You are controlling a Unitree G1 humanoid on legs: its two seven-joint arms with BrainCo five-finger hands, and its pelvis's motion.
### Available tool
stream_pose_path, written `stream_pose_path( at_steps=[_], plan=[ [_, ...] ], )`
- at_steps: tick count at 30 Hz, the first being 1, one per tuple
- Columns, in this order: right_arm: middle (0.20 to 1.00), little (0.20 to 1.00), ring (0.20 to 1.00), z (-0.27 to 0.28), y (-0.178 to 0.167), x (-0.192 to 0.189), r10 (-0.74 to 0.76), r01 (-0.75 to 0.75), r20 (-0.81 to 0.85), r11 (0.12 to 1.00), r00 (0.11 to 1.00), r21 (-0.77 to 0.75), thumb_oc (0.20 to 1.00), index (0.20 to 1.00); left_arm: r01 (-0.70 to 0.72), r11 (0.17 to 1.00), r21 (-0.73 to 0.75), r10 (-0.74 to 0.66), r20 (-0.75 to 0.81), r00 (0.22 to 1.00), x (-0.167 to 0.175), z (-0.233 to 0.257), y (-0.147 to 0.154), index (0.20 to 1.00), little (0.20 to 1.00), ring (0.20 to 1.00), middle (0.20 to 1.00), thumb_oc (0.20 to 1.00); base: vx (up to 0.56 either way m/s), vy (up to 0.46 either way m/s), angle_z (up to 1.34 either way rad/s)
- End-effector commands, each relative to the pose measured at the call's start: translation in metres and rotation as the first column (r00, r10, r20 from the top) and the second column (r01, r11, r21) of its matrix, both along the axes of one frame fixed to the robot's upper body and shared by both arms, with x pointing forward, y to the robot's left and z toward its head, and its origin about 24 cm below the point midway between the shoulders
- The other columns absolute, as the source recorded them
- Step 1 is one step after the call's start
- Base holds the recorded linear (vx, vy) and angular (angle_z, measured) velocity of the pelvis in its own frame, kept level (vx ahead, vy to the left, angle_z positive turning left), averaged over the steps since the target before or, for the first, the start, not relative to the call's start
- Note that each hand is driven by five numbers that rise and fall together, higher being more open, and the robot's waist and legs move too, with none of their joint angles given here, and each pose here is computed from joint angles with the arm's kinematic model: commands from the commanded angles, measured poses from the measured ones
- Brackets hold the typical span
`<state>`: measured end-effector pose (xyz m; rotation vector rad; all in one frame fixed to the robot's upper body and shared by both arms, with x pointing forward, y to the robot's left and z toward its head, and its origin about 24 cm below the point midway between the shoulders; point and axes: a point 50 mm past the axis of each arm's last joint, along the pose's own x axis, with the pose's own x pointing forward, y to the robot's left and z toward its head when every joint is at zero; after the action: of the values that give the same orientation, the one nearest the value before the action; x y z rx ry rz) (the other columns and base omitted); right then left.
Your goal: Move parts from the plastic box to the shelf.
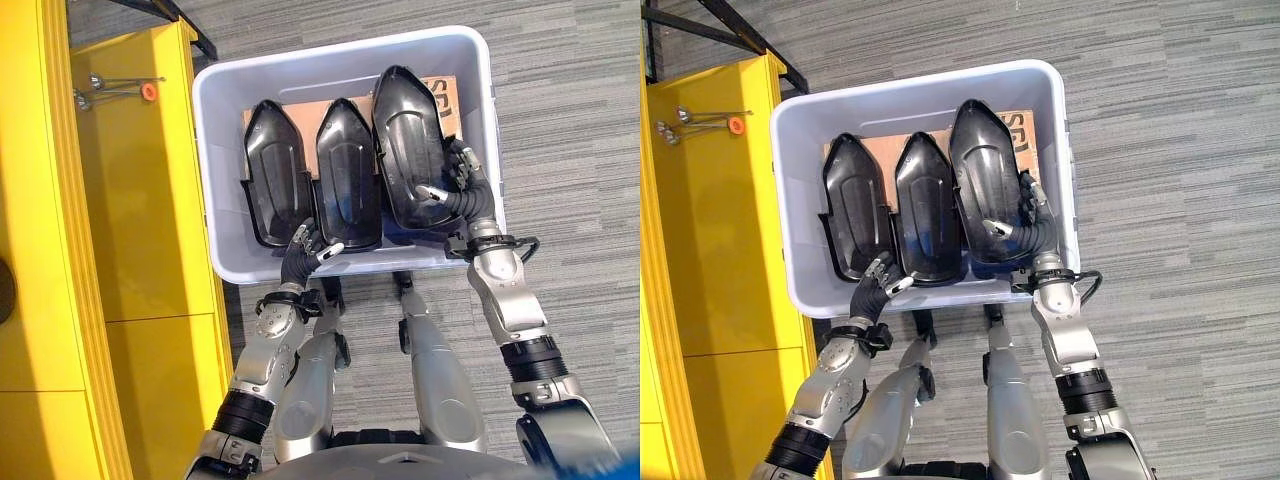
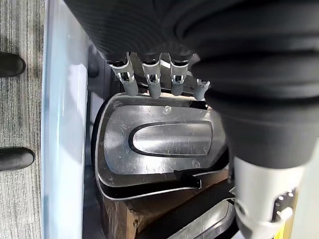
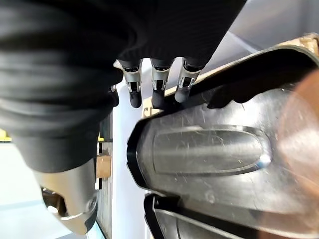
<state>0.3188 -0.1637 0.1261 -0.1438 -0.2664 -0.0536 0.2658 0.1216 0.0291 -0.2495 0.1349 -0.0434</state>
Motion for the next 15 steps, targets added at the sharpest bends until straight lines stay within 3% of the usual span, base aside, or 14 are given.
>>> stream_pose_path(
  at_steps=[1, 4, 15],
  plan=[
    [1.000, 1.000, 1.000, 0.046, -0.015, -0.006, -0.118, 0.150, 0.261, 0.983, 0.958, -0.106, 1.000, 1.000, -0.035, 0.998, 0.045, 0.030, 0.104, 0.994, 0.001, 0.016, 0.011, 1.000, 1.000, 1.000, 1.000, 1.000, 0.00, 0.000, 0.00],
    [1.000, 1.000, 1.000, 0.063, -0.027, -0.003, -0.181, 0.265, 0.348, 0.941, 0.920, -0.212, 1.000, 1.000, -0.025, 0.998, 0.053, 0.018, 0.140, 0.990, 0.002, 0.024, 0.008, 1.000, 1.000, 1.000, 1.000, 1.000, 0.00, 0.002, -0.01],
    [1.000, 1.000, 1.000, 0.069, -0.031, 0.001, -0.199, 0.300, 0.364, 0.922, 0.910, -0.245, 1.000, 1.000, -0.019, 0.999, 0.051, 0.012, 0.141, 0.990, 0.001, 0.024, 0.007, 1.000, 1.000, 1.000, 1.000, 1.000, 0.00, 0.000, 0.00]
  ],
)
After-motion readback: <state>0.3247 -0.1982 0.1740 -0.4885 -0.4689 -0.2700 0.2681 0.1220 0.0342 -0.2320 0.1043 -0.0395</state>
